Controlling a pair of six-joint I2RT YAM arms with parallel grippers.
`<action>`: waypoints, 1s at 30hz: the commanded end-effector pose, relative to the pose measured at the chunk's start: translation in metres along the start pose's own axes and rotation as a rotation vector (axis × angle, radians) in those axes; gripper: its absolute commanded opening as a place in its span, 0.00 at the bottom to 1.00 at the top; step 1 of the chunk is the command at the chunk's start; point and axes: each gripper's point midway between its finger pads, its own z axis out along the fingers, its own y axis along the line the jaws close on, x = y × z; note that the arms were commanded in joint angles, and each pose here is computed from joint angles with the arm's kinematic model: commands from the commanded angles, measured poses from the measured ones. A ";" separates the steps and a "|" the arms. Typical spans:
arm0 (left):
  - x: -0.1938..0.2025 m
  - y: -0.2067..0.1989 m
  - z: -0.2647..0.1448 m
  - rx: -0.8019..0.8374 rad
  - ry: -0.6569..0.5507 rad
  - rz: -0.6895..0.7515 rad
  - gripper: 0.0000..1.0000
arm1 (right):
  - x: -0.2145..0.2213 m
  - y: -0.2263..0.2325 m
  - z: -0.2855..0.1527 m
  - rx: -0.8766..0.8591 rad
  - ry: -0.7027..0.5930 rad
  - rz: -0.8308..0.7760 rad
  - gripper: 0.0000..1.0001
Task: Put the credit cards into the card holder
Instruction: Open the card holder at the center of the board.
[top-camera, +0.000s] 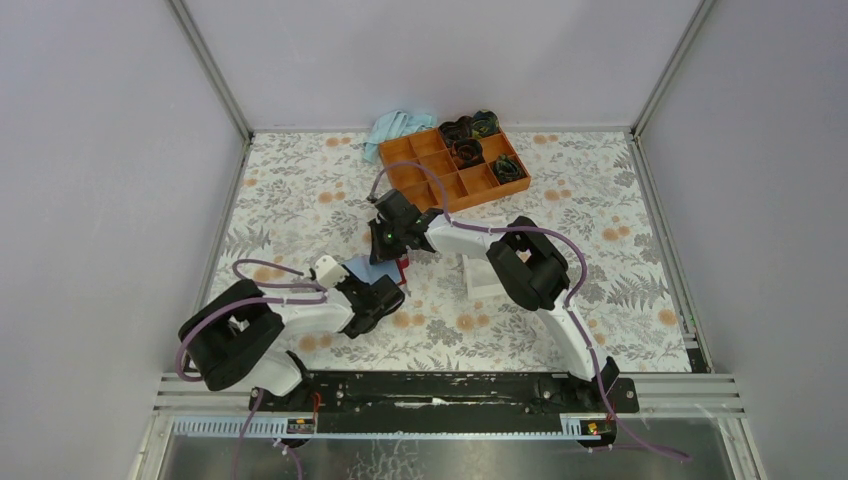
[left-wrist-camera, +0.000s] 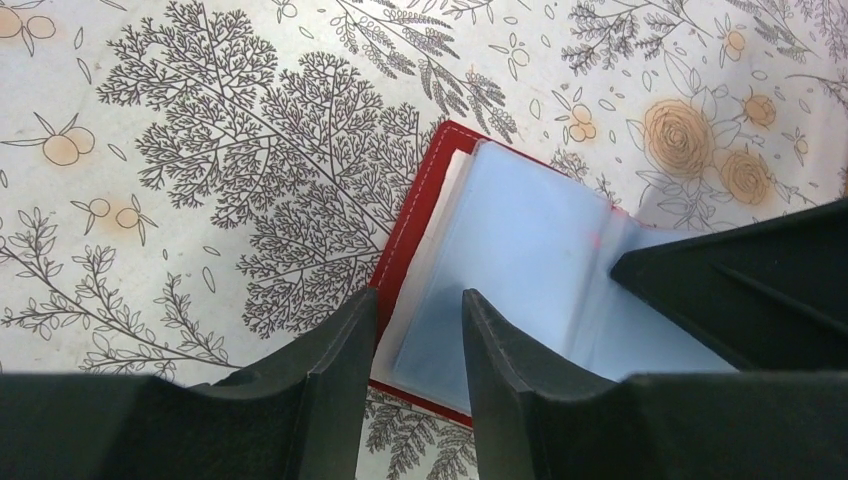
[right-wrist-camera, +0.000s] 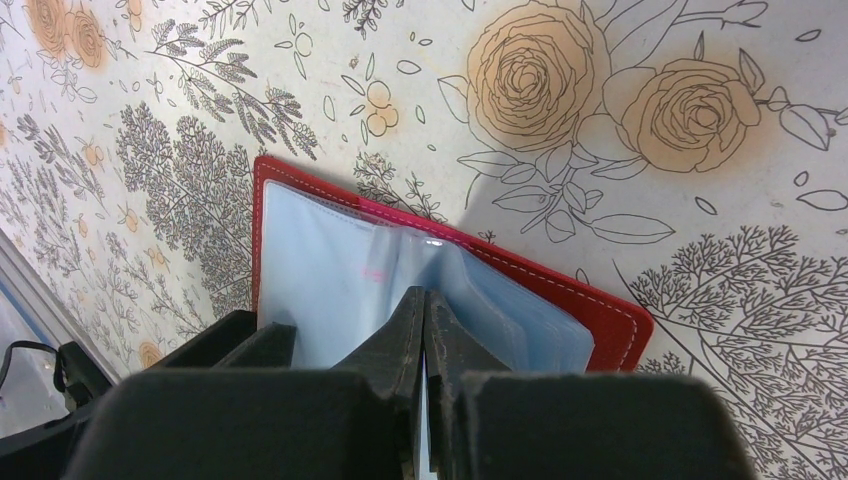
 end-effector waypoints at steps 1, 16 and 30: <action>0.001 0.001 0.006 -0.013 0.012 -0.046 0.45 | 0.063 -0.060 0.010 0.198 0.172 -0.021 0.03; 0.007 -0.009 0.013 -0.012 0.161 -0.103 0.45 | 0.056 -0.058 -0.009 0.220 0.158 -0.058 0.17; 0.006 -0.020 0.011 0.032 0.188 -0.070 0.44 | 0.027 -0.044 -0.033 0.216 0.087 -0.073 0.23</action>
